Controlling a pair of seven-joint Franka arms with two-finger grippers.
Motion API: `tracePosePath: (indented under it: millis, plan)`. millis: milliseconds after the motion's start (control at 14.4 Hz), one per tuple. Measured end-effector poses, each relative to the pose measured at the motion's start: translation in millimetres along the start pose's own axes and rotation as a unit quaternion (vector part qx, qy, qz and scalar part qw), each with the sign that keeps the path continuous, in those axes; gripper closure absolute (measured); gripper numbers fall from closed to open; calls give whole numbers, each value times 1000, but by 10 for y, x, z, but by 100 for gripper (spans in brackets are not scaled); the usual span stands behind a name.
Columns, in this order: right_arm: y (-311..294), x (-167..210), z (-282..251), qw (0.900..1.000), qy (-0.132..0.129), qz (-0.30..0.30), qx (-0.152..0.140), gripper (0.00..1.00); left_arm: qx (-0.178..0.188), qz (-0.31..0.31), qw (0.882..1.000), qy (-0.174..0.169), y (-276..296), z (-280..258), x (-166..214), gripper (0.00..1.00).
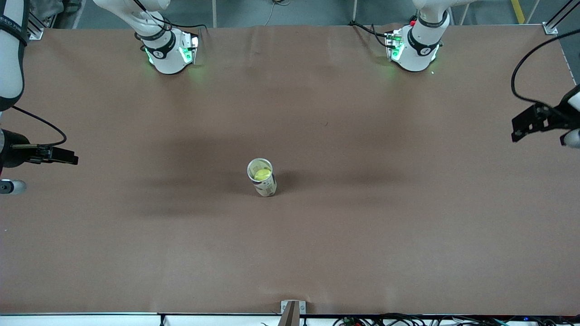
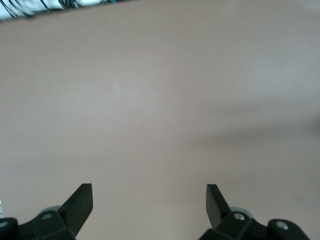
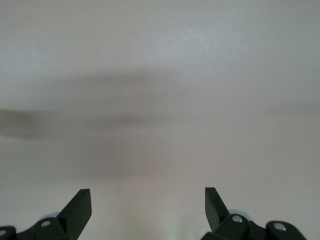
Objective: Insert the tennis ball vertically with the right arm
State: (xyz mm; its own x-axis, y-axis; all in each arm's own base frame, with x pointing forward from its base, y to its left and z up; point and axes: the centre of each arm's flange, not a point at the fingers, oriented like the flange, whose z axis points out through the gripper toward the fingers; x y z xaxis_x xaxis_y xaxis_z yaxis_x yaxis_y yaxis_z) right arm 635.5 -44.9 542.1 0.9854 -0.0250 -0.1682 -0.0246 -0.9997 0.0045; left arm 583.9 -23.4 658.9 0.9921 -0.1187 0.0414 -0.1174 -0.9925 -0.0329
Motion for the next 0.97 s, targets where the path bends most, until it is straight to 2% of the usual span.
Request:
tracePosePath:
  millis: [277, 415, 484, 969]
  plan:
    - [-97, -16, -22, 1000, -4, -8, -1, 0, -12, -19, 1000, -12, -93, -152, -307, 0]
    - [-127, -113, -9, 999, -38, -10, 0, 0, -13, -23, 1000, -12, -103, -197, -433, 0]
    - [-146, -139, -16, 999, -45, -11, 1, 0, -13, -24, 1000, -12, -91, -218, -483, 0]
    - [-232, -220, -202, 1000, -23, -14, -7, 0, -17, -43, 999, -13, 108, -235, -659, 0]
